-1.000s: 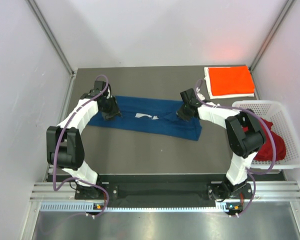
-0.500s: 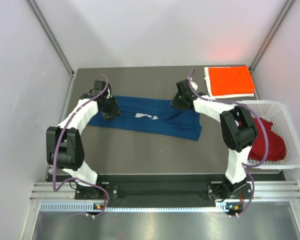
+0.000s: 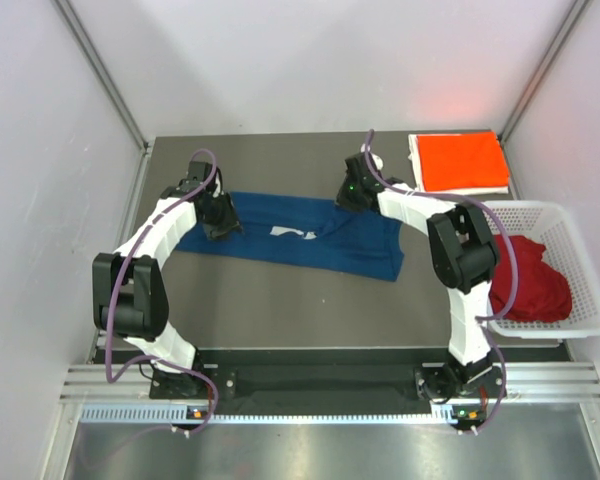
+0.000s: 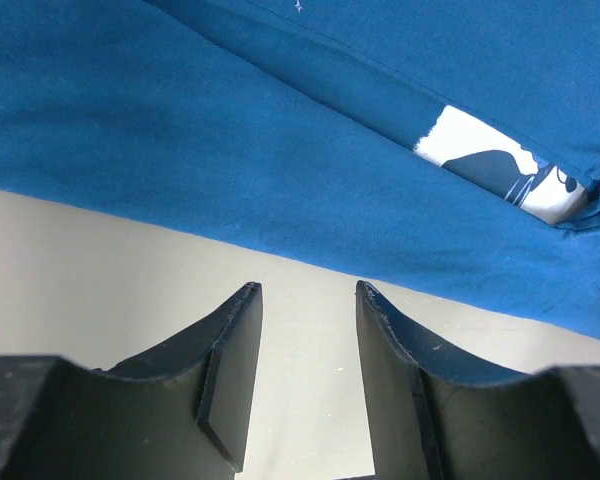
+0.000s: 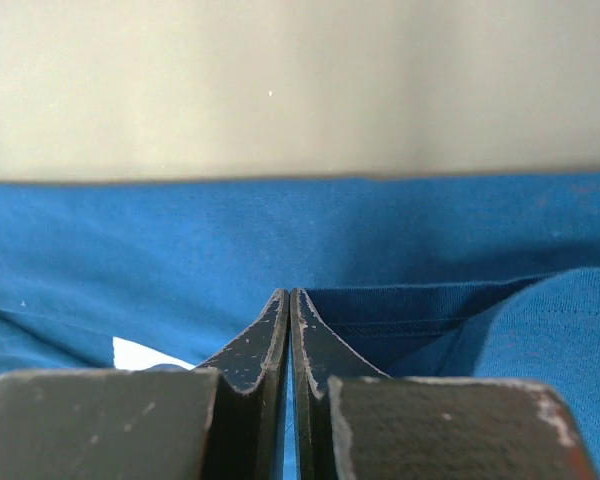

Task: Fold and stack the t-shirts
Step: Fold the tshirt

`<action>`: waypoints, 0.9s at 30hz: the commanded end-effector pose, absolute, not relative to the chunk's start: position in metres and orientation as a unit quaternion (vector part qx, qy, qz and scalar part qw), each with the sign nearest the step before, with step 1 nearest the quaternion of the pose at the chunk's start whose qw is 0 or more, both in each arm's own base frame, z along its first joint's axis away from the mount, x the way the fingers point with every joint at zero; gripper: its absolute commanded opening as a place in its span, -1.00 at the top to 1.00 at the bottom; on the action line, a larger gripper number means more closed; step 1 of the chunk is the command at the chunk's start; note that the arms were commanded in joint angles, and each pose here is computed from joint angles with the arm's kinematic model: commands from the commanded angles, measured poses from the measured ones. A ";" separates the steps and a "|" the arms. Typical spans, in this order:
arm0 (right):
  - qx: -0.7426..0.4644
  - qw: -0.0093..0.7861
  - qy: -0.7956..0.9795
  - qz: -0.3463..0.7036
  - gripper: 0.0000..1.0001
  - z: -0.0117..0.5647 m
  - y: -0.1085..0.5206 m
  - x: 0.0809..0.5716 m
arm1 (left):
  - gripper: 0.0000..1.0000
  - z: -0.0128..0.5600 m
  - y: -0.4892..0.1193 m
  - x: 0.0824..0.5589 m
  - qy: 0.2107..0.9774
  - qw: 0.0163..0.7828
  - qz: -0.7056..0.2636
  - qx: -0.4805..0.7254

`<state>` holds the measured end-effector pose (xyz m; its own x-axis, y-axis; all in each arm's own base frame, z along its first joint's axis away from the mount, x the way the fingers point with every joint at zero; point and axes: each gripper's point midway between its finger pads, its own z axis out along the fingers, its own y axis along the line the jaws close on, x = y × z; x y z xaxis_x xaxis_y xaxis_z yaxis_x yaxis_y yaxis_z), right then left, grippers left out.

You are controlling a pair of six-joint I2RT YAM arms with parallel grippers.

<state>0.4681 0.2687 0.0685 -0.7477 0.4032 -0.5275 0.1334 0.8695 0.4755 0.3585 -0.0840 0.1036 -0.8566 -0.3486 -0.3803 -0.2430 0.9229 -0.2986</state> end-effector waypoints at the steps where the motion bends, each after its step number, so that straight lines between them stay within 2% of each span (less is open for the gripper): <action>1: 0.116 0.360 0.895 0.235 1.00 0.096 0.288 0.483 | 0.04 0.120 -0.084 0.365 0.948 0.253 -0.125 -0.150; 22: 0.063 0.364 0.896 0.245 0.98 0.090 0.316 0.492 | 0.03 0.121 -0.084 0.365 0.947 0.257 -0.122 -0.150; 24: 0.044 0.352 0.899 0.256 0.85 0.090 0.322 0.488 | 0.03 0.119 -0.084 0.364 0.948 0.253 -0.122 -0.150; 25: 0.036 0.357 0.897 0.257 0.67 0.097 0.322 0.489 | 0.03 0.119 -0.084 0.365 0.948 0.254 -0.122 -0.150; 27: 0.034 0.357 0.899 0.252 0.44 0.103 0.316 0.489 | 0.02 0.119 -0.084 0.365 0.948 0.254 -0.123 -0.149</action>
